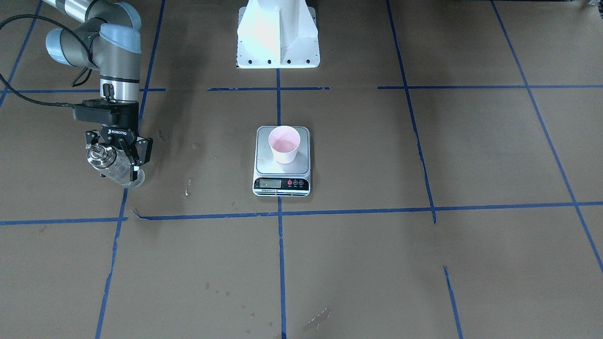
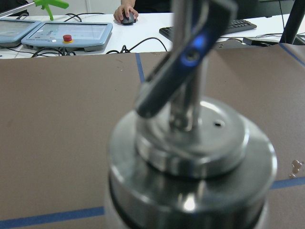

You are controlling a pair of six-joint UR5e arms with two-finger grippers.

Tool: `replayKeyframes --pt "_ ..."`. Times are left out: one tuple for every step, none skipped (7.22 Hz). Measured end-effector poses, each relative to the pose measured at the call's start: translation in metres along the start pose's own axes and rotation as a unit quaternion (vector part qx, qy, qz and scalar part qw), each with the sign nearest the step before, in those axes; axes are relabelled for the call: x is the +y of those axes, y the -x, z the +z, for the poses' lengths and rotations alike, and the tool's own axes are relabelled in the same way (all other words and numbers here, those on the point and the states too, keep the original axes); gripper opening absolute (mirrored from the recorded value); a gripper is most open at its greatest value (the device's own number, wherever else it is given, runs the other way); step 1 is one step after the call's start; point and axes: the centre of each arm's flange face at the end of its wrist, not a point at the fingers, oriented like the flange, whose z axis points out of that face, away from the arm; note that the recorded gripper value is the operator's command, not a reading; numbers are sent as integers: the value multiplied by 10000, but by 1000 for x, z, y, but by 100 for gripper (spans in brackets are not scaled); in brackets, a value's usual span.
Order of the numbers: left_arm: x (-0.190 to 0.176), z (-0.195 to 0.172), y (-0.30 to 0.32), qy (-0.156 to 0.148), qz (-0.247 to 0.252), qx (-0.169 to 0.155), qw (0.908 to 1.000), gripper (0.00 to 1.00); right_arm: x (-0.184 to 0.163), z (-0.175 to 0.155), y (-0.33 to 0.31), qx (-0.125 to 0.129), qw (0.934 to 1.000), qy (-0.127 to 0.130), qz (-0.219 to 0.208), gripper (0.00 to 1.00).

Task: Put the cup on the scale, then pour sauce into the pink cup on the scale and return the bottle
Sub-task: 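Lower the bottle onto the table with the right gripper and open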

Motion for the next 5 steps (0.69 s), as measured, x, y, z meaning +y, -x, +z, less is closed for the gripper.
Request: replayKeyframes --pt "0 0 0 -3 3 -4 10000 100 1 1 -5 38 9999 -36 130 0" --pt "0 -1 0 -7 8 -7 10000 100 1 1 -8 58 9996 -87 248 0" --pt "-1 -1 0 -10 14 -8 10000 100 1 1 -9 68 9993 -149 334 0" --pt "-1 -1 0 -10 16 -8 10000 100 1 0 -9 69 9991 -209 369 0" --pt "0 -1 0 -10 16 -8 10000 100 5 -1 -8 61 9991 -222 359 0"
